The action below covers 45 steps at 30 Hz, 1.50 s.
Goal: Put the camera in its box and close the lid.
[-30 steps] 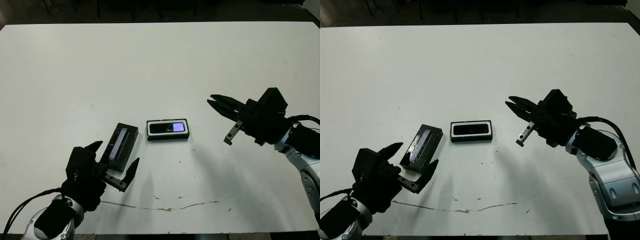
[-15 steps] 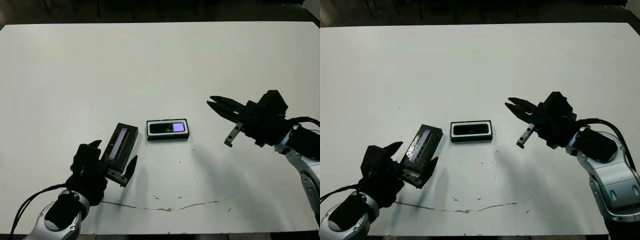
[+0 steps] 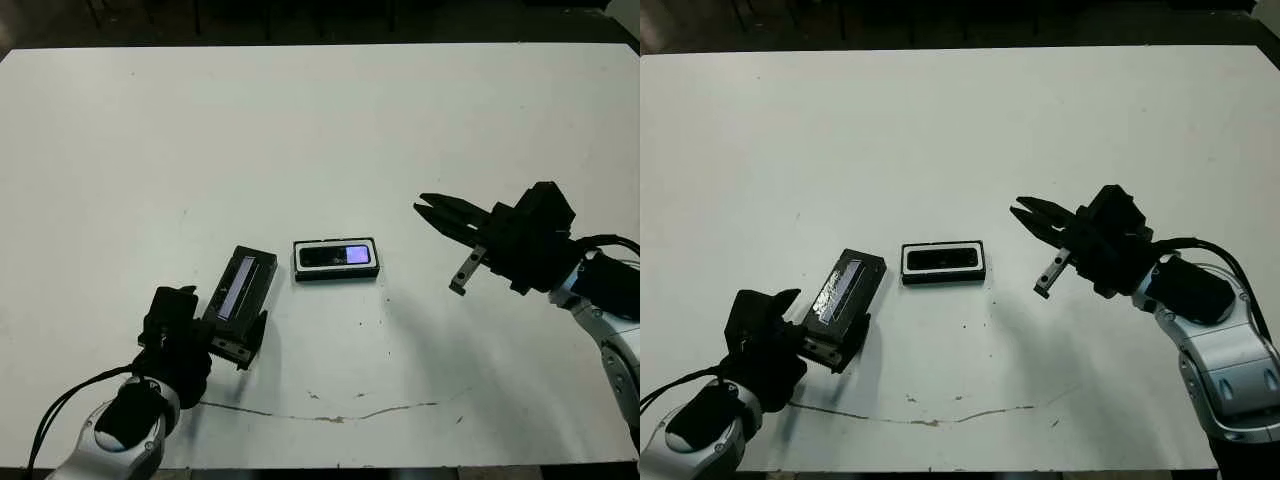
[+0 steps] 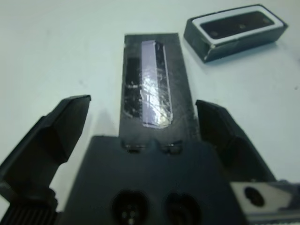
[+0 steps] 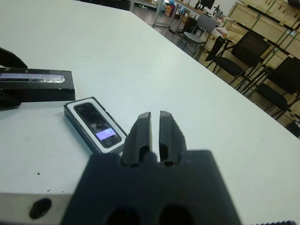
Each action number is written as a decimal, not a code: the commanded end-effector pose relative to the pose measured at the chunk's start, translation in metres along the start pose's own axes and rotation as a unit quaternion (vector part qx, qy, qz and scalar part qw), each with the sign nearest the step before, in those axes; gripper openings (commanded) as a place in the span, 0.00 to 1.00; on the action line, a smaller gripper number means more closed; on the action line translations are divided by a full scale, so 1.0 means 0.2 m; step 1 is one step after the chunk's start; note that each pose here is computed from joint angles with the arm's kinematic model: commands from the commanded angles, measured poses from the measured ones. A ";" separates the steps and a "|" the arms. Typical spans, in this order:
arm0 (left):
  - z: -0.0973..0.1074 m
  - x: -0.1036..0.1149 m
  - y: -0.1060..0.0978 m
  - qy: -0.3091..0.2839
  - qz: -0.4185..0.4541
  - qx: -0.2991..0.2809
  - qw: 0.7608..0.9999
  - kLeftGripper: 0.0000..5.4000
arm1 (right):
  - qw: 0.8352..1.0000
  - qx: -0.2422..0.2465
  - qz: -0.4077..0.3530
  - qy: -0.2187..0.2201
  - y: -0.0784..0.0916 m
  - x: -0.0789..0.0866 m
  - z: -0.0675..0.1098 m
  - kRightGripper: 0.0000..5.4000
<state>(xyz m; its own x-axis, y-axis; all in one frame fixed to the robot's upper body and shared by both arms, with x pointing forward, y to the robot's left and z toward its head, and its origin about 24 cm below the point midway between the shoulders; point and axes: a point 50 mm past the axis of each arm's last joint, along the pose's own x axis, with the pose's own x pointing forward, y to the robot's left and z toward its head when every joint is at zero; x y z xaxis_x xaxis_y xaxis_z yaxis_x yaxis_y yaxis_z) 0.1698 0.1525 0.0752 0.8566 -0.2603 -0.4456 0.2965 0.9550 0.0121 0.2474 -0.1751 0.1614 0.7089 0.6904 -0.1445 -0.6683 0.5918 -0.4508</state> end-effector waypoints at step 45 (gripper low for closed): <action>0.18 0.01 0.19 0.019 -0.094 -0.049 0.994 0.53 | 1.000 -0.017 -0.012 0.022 0.01 -0.03 0.00 0.00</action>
<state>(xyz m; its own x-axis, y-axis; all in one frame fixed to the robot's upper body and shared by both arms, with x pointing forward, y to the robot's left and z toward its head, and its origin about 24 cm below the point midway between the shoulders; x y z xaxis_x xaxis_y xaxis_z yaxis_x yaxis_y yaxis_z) 0.1921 0.1739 0.1020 0.7745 -0.4395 -0.4551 0.4050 0.8970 -0.1769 0.2433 -0.1749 0.1658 0.7303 0.6664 -0.1499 -0.6399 0.5906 -0.4917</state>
